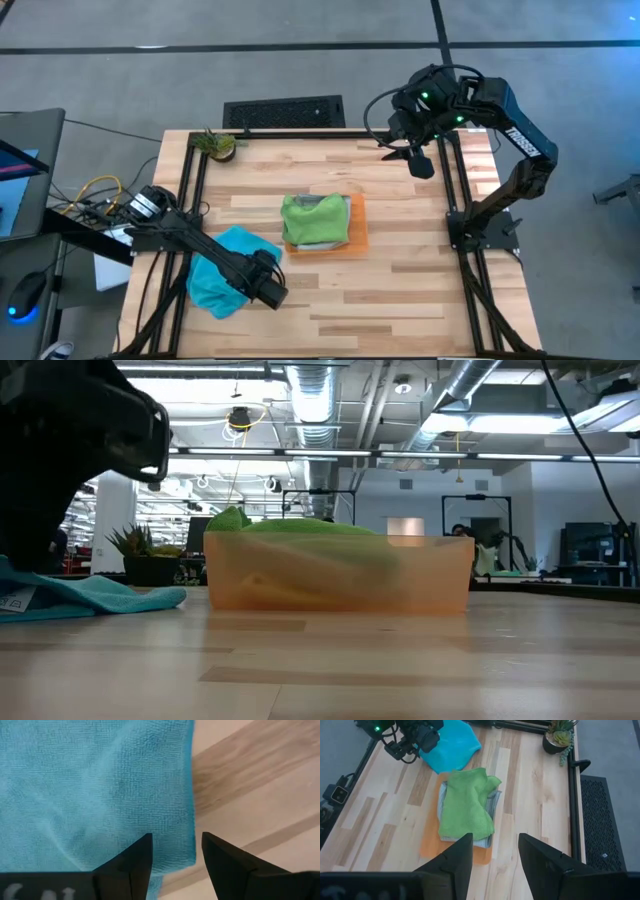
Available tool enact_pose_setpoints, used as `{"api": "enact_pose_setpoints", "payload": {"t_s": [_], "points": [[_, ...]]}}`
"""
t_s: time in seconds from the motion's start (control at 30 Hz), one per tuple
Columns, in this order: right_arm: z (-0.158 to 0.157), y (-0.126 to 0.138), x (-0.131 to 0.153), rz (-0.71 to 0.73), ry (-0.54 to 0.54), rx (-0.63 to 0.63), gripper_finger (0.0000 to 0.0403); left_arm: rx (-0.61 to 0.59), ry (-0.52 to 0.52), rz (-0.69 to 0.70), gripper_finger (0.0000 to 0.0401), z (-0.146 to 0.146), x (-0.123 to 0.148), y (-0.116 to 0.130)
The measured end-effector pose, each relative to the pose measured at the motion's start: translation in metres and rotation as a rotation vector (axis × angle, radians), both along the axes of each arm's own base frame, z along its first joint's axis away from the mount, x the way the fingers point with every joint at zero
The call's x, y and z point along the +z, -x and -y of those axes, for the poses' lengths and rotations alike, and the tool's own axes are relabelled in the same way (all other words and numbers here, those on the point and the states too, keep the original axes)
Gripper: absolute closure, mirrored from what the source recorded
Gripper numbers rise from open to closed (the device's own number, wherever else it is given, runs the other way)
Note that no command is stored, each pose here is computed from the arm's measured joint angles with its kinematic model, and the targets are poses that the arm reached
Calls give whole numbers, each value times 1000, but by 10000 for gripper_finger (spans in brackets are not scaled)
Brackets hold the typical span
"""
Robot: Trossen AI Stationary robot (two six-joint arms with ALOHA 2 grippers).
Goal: Sort microfiber towel by color & place in baskets
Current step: Fold the blue towel
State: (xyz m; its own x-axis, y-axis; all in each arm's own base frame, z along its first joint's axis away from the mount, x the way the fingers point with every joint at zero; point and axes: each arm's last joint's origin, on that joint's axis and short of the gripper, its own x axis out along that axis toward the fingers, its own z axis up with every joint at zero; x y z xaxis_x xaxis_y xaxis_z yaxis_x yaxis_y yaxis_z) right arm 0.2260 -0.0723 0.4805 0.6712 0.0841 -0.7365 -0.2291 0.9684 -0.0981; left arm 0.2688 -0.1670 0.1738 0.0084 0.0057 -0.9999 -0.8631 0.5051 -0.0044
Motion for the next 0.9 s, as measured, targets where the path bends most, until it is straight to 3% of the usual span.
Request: {"api": "enact_pose_setpoints", "payload": {"t_s": [0.37,0.67,0.77,0.9], "points": [[0,0,0,0,0,0,221,28,30,-45,239,-2,-9,6],[0,0,0,0,0,0,221,139,8,-85,241,-4,-10,10],[0,0,0,0,0,0,221,139,6,-88,262,-4,-10,10],[0,0,0,0,0,0,221,135,6,-89,321,-4,-10,10]]}}
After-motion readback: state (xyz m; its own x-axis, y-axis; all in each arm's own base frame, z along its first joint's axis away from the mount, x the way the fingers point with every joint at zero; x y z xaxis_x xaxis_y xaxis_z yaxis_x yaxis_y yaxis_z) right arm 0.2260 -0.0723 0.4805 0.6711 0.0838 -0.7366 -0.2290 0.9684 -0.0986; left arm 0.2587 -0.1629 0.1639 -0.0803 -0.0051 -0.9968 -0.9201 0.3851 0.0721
